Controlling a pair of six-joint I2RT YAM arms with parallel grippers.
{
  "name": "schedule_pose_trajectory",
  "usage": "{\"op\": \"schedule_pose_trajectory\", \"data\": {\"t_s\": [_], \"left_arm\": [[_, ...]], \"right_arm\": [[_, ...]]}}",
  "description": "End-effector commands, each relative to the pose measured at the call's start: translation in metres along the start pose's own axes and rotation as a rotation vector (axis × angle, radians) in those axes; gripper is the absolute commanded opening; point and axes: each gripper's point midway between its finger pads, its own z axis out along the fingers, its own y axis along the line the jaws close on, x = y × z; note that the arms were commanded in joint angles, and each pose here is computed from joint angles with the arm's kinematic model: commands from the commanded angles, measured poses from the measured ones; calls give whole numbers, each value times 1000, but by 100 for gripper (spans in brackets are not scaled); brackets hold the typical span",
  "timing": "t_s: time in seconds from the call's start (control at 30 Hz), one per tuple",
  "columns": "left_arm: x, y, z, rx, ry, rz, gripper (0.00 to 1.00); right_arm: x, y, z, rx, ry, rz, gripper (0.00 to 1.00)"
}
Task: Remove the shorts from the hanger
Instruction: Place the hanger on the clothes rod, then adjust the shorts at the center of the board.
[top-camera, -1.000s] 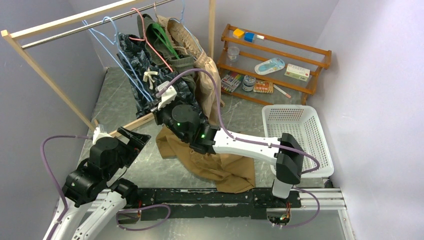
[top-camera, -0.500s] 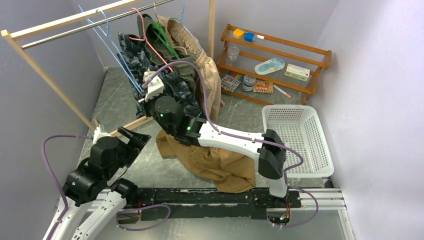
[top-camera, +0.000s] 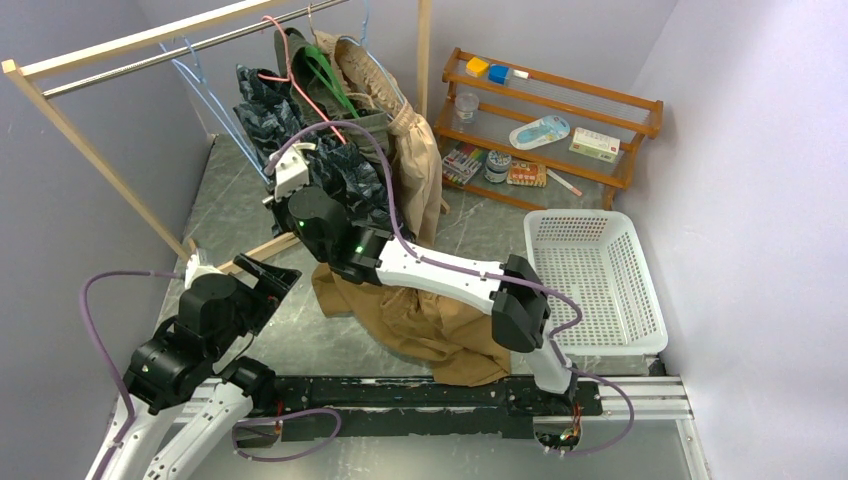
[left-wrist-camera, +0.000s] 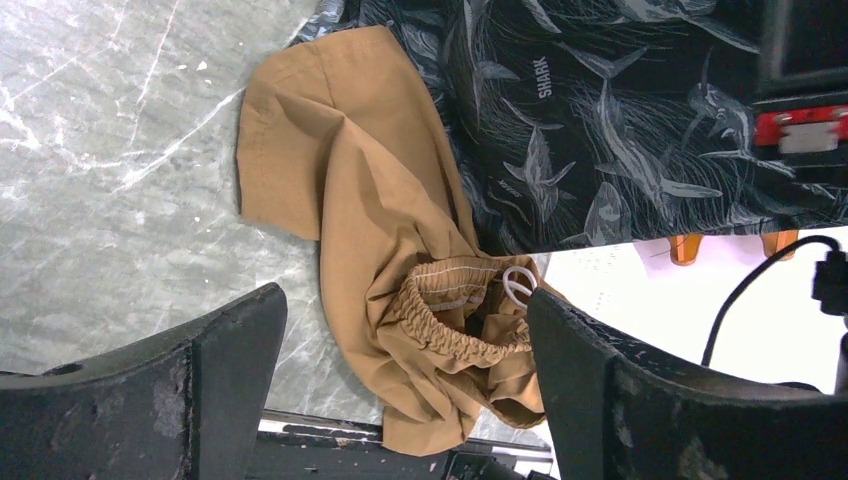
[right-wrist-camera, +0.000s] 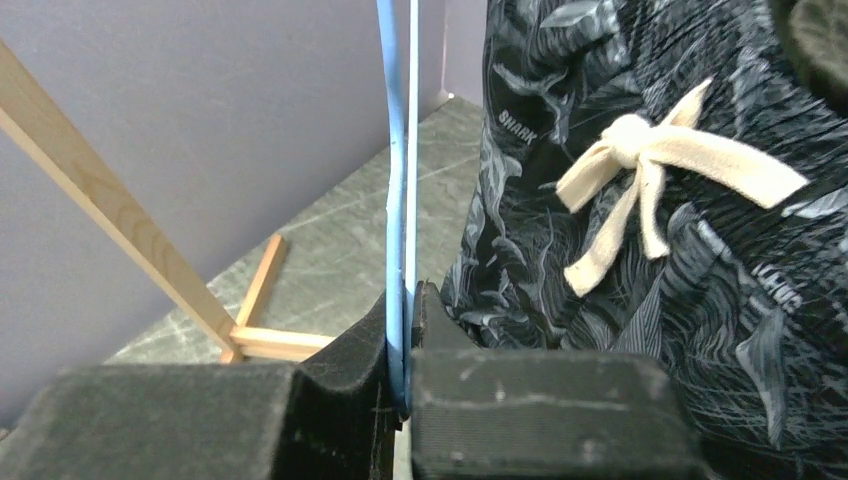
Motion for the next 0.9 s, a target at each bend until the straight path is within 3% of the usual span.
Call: {"op": "schedule_pose_trajectory", "data": {"t_s": [0.0, 0.07, 0.2, 0.27, 0.5, 0.73, 0.87], "left_arm": [[-8, -6, -7, 17, -30, -14, 94], [-8, -10, -6, 33, -30, -5, 94], [-6, -9, -7, 15, -10, -11, 94], [-4, -5, -6, -2, -4, -19, 94], [-1, -2, -5, 36, -6, -12, 95], [6, 3, 8, 44, 3, 19, 96], [15, 7, 23, 7, 37, 55, 96]], "right_arm": [[26, -1, -5, -24, 76, -47, 0], [34, -3, -11, -27, 79, -41, 0], [6, -7, -30, -56, 38, 10, 25], [1, -4, -34, -78, 48, 26, 44], [-11, 0, -70, -169, 103, 119, 71], [-5, -36, -137, -139, 141, 186, 84], [2, -61, -178, -108, 181, 202, 85]]}}
